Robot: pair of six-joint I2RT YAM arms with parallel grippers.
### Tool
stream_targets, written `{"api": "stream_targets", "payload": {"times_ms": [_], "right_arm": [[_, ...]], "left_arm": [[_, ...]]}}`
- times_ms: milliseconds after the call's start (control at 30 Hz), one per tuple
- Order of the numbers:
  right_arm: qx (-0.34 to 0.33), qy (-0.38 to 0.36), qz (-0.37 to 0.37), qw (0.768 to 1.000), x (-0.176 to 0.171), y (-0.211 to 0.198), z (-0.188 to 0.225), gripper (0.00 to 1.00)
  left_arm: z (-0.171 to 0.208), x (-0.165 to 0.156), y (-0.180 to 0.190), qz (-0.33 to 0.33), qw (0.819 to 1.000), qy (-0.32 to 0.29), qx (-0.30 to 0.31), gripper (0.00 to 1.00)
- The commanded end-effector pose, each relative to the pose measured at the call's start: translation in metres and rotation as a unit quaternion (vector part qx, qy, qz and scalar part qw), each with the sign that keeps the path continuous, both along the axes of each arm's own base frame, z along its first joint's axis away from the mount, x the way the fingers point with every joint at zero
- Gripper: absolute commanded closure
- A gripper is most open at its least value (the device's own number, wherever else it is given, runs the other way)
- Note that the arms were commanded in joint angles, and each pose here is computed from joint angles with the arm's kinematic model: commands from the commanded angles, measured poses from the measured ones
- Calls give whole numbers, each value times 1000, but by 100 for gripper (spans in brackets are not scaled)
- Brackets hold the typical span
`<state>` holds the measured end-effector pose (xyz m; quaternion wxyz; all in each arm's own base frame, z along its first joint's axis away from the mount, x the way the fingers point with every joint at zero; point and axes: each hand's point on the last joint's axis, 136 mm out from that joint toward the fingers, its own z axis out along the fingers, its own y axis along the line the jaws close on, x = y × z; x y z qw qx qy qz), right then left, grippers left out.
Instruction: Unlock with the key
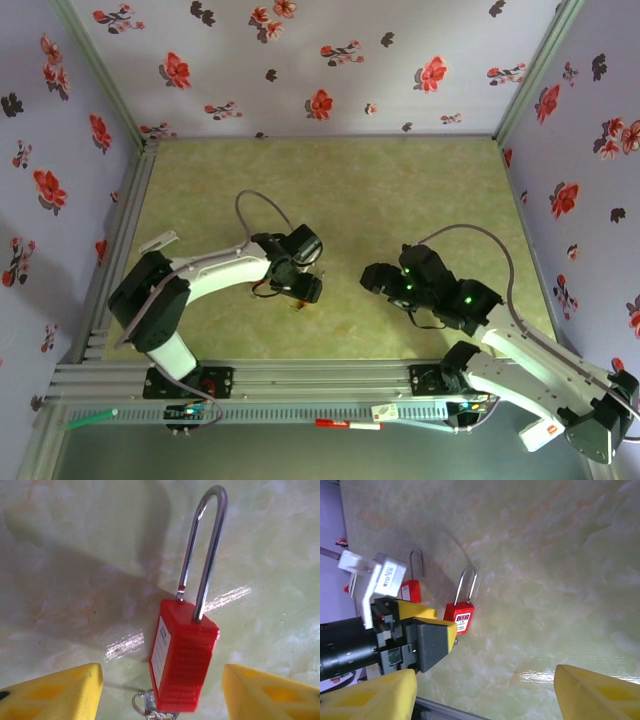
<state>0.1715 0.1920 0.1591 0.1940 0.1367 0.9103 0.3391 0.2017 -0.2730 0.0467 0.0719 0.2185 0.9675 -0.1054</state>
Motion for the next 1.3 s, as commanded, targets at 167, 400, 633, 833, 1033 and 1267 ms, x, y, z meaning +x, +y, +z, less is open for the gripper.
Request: {"api": "stream_targets", "payload": {"times_ms": [167,400,633,833,1033,1267], "right_arm": [[-8,-1,-17,1000,-4,-11,-2,27],[-9,-5,-13,1000,-4,-10,-3,27],[21,9,-55,998,7,-10,-7,27],[133,46,-94,986,36,15,-3,26],[138,71,-100,983,59,24,-13,26],[185,100,-95,973,77,39,-40,25]], "left_arm": [[-10,2,-5,-13,998,0,54,49],[-18,-9,2,-17,996,16,81,69],[15,-6,4,-39,996,-22,76,87],[72,8,9,-108,978,-143,106,89],[85,21,31,-192,940,-192,207,92],[115,27,29,-249,909,-233,238,93]]}}
